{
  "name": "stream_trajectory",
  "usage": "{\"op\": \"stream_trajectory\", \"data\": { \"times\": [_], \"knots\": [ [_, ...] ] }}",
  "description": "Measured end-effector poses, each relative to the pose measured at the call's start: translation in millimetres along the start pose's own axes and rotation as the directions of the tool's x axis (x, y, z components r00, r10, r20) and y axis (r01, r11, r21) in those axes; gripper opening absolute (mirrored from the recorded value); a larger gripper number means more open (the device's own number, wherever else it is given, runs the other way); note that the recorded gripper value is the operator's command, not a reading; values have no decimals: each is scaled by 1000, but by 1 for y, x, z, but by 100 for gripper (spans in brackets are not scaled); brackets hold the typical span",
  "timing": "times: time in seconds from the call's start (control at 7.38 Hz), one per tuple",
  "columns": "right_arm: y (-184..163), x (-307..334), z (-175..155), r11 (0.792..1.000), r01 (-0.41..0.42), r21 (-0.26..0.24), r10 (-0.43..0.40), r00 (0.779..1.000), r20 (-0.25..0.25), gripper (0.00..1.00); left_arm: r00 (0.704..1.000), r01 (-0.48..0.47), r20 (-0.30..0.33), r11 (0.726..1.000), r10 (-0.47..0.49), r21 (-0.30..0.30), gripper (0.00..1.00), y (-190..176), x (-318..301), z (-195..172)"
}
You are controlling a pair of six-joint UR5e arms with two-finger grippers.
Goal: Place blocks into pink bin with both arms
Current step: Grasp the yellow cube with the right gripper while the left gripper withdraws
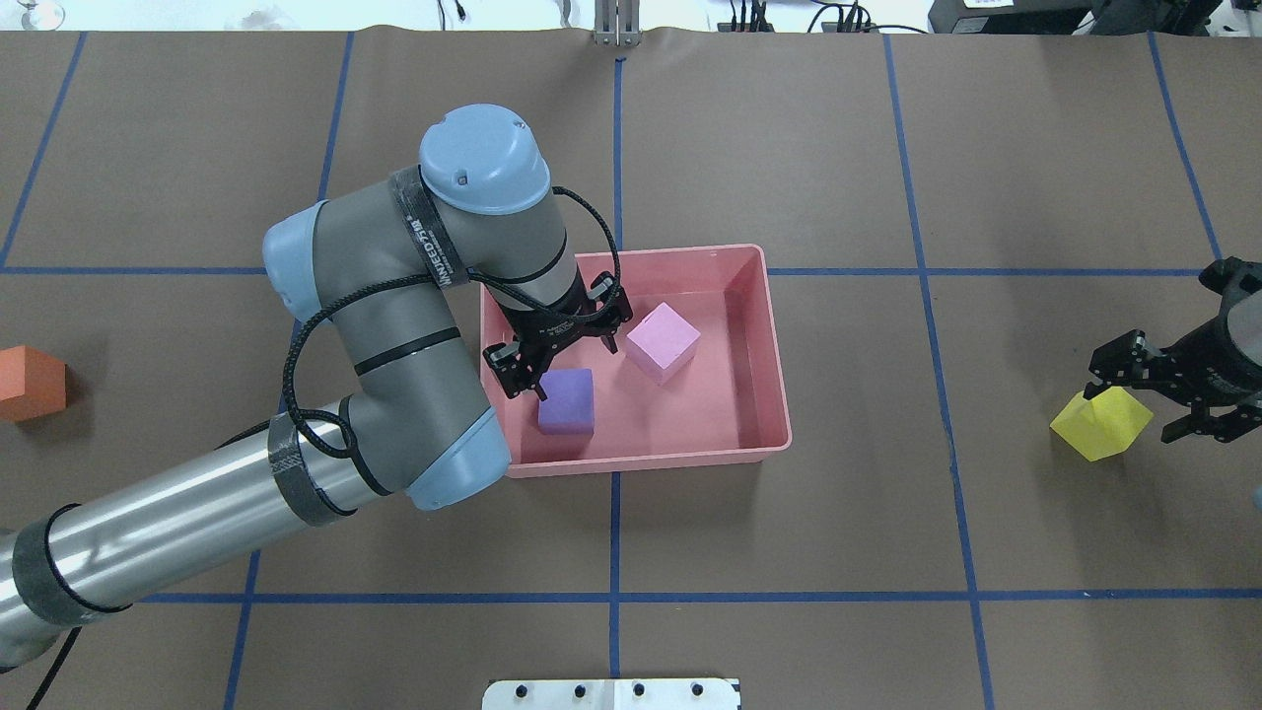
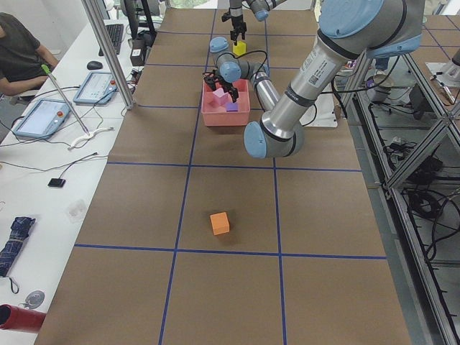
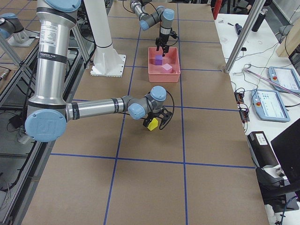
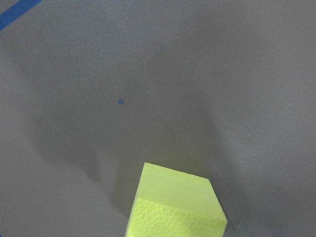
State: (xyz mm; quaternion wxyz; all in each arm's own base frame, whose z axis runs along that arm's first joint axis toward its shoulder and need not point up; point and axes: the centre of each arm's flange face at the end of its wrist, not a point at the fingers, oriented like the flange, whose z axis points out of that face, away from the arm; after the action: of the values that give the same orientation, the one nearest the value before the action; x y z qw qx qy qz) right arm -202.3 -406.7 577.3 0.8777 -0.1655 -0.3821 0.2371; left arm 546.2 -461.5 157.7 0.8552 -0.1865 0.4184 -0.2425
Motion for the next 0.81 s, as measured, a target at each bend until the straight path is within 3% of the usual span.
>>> {"op": "stream_trajectory", "data": {
  "times": [0.14, 0.41, 0.54, 0.81],
  "knots": [
    [3, 2, 6, 1000, 4, 3, -4, 1000, -13, 95, 1000, -3, -2, 1000, 3, 8, 100, 1, 0, 0],
    [9, 1, 15, 1000, 17, 1, -17, 999, -31, 25, 1000, -5, -8, 1000, 6, 22, 100, 5, 2, 0],
    [10, 0, 17, 1000, 20, 1, -20, 999, -34, 0, 1000, -5, -9, 1000, 5, 24, 100, 6, 3, 0],
    [11, -2, 16, 1000, 24, 1, -24, 999, -32, 0, 1000, -5, -9, 1000, 5, 25, 100, 6, 3, 0]
  ]
}}
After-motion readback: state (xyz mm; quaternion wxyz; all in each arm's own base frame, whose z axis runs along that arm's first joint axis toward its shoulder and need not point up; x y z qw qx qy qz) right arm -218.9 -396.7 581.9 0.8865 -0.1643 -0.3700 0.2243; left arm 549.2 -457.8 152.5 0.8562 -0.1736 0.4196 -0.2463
